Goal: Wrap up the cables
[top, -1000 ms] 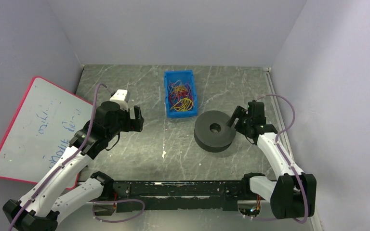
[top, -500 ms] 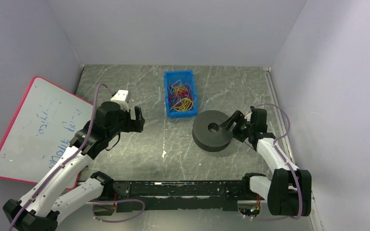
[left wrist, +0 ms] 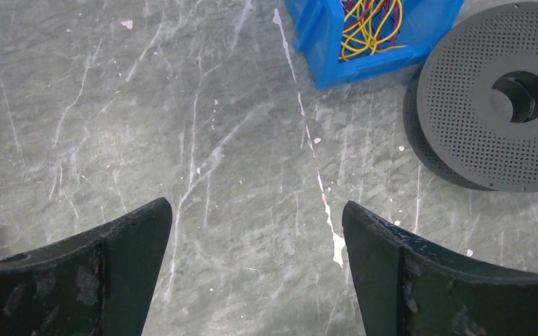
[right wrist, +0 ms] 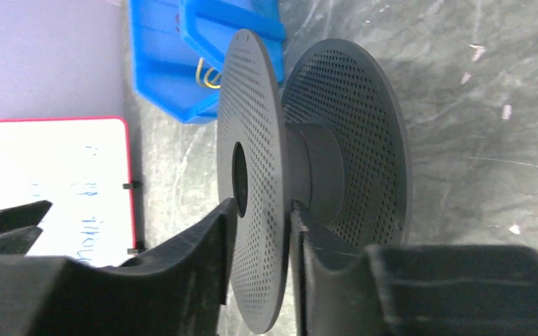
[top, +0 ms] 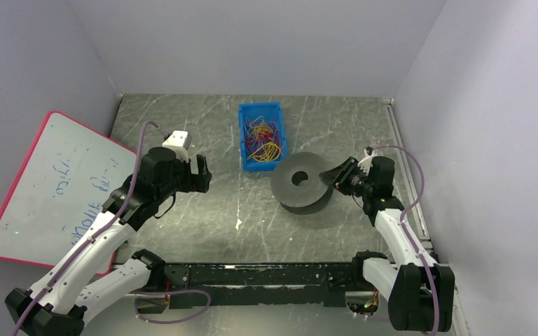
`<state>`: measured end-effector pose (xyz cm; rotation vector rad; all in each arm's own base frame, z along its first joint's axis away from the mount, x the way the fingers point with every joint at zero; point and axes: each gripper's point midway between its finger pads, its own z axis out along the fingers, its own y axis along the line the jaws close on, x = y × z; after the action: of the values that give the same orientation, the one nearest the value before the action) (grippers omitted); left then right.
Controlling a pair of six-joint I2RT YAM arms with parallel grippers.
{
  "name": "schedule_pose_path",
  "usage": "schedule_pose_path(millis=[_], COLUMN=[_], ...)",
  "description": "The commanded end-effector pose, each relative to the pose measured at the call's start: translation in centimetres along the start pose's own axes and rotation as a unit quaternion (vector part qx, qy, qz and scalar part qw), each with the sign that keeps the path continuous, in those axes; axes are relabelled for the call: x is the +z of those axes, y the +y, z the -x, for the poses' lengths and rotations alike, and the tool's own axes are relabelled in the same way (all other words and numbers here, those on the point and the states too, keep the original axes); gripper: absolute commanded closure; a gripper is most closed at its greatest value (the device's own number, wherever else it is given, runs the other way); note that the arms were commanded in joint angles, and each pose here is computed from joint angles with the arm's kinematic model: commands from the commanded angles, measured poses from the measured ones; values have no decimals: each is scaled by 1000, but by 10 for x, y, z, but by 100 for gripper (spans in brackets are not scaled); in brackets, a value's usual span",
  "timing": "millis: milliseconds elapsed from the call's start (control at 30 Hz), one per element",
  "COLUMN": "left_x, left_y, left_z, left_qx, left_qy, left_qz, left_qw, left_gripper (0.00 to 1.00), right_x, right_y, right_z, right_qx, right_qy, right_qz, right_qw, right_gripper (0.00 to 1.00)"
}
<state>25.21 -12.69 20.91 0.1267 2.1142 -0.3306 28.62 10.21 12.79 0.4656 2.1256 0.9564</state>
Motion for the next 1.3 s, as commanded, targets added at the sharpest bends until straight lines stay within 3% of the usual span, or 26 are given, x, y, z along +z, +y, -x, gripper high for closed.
schedule_pose_path(millis=[0,167,400,633,867,1067,1267], left_x=[1,-1,-6,-25,-49,-64,-70], left_y=[-7,-8,-12,-5,-28,-40,-44], left_z=[7,8,11,39,64,72,67], left_qx=[3,1,0,-9,-5,10,45], left_qy=[-14,-17,-15,-40,-50,-48,-46], left_qz=[-18,-21,-31,-3,-60,-95,-118], left_qw=[1000,1000,999,999,997,994,991], left_gripper=[4,4,4,4,4,4,4], right_x=[-5,-9,-15,-14,-1,1,-1], right_y=[33,50,91,147,189,219,241], right_z=[18,27,28,11,-22,-61,-90], right_qx=[-18,-36,-94,-172,-264,-362,-469], right_qy=[-23,-27,-42,-38,-11,33,65], right_qz=[67,86,92,105,109,151,215], right_qw=[997,995,990,979,958,919,854], right_gripper=[71,100,100,100,100,100,100])
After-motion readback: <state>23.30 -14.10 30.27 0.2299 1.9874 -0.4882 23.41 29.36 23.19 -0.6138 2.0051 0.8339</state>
